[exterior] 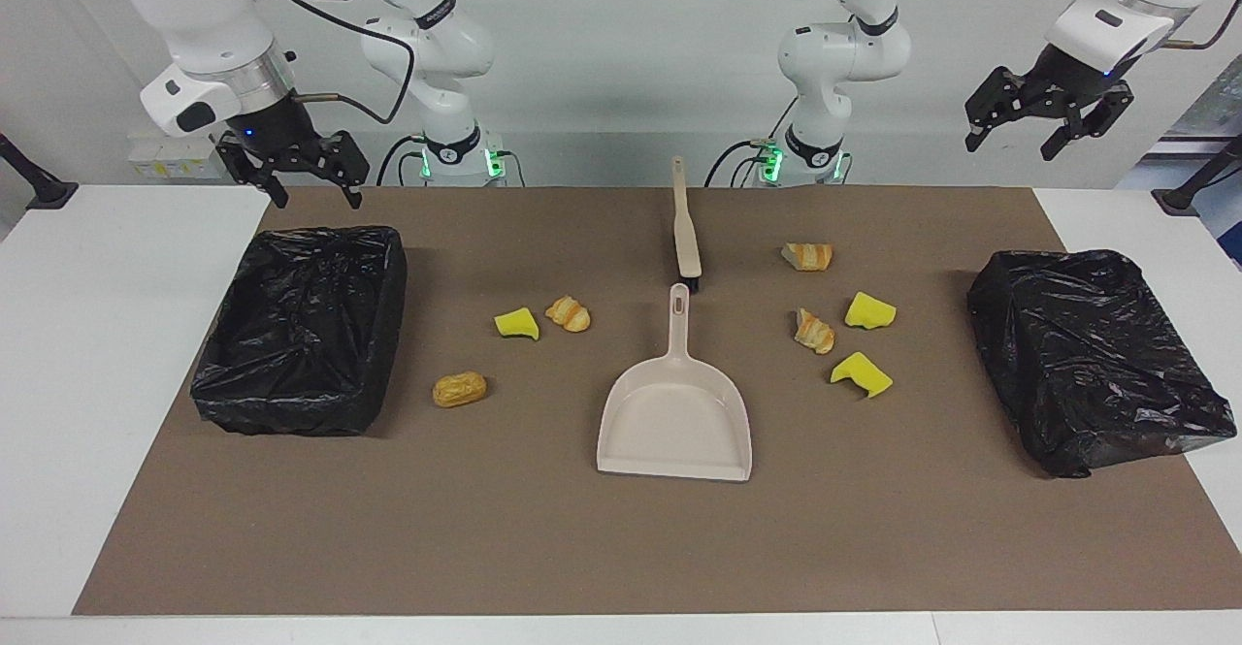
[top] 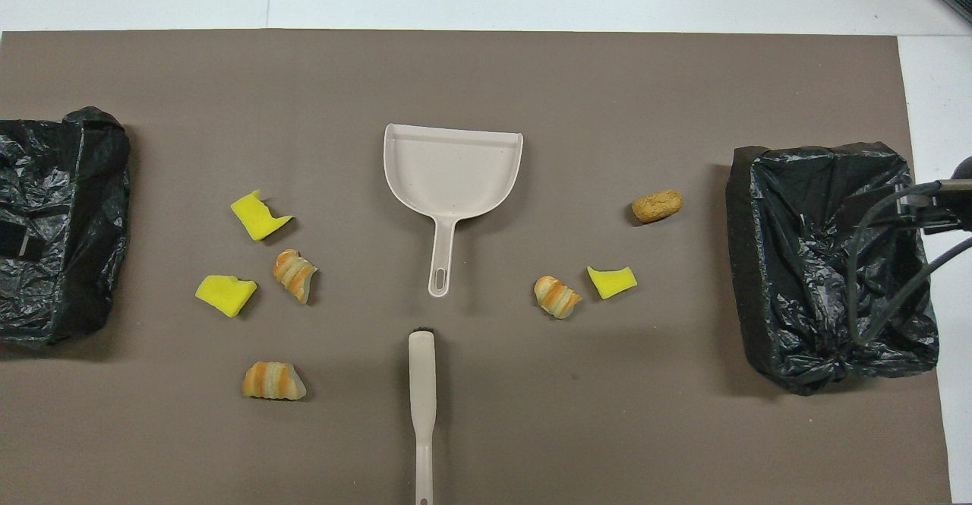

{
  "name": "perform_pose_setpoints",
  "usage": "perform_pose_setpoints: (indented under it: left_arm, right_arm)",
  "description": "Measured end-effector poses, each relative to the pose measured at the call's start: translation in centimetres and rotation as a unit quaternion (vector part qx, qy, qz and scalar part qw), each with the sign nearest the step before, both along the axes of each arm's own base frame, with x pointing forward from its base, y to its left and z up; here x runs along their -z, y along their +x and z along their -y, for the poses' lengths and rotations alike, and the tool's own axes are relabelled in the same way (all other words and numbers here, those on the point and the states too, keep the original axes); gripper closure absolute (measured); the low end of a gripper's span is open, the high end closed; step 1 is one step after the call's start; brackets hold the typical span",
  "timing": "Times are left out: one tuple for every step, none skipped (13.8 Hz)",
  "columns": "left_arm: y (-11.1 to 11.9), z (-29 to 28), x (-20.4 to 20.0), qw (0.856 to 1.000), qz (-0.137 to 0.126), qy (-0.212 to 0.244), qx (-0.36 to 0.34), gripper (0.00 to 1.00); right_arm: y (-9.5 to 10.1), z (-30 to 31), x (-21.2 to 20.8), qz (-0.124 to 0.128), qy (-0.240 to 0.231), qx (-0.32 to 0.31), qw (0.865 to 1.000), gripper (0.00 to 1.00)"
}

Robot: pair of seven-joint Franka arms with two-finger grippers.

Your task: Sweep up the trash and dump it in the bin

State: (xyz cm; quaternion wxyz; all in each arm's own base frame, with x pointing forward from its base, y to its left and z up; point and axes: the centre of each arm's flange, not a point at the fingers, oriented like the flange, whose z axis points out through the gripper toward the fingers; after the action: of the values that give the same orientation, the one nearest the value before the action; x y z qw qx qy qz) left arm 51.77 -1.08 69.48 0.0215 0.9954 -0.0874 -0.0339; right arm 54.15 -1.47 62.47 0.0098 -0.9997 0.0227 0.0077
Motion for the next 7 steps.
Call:
perform_pose_setpoints:
  left_arm:
    - [0.00,0.00,0.00,1.000,0.000,0.000,0.000,0.00]
    - [0.00,0.00,0.00,1.000,0.000,0.000,0.000,0.00]
    - [0.00,0.00,0.00,1.000,0.000,0.000,0.000,0.00]
    - [0.01,0.01,0.00,1.000,0.000,0.000,0.000,0.00]
    - [0.01,0.04,-0.01,1.000,0.000,0.000,0.000,0.00]
    - [0.01,0.12,-0.01,1.000,0.000,0.000,0.001,0.00]
    - [0.00,0.20,-0.01,1.000,0.000,0.000,0.002,0.00]
  right_arm:
    - [0.00,0.02,0.00,0.000,0.000,0.001,1.000,0.00]
    - [0.00,0.06,0.00,0.000,0.000,0.002,1.000,0.00]
    - [0.00,0.07,0.00,0.000,0.000,0.002,1.000,0.00]
    - [0.00,0.06,0.00,0.000,0.000,0.002,1.000,0.00]
    - [0.00,0.07,0.00,0.000,0.000,0.002,1.000,0.00]
    - [0.00,0.07,0.00,0.000,0.000,0.002,1.000,0.00]
    - [0.00,0.06,0.00,0.000,0.000,0.002,1.000,0.00]
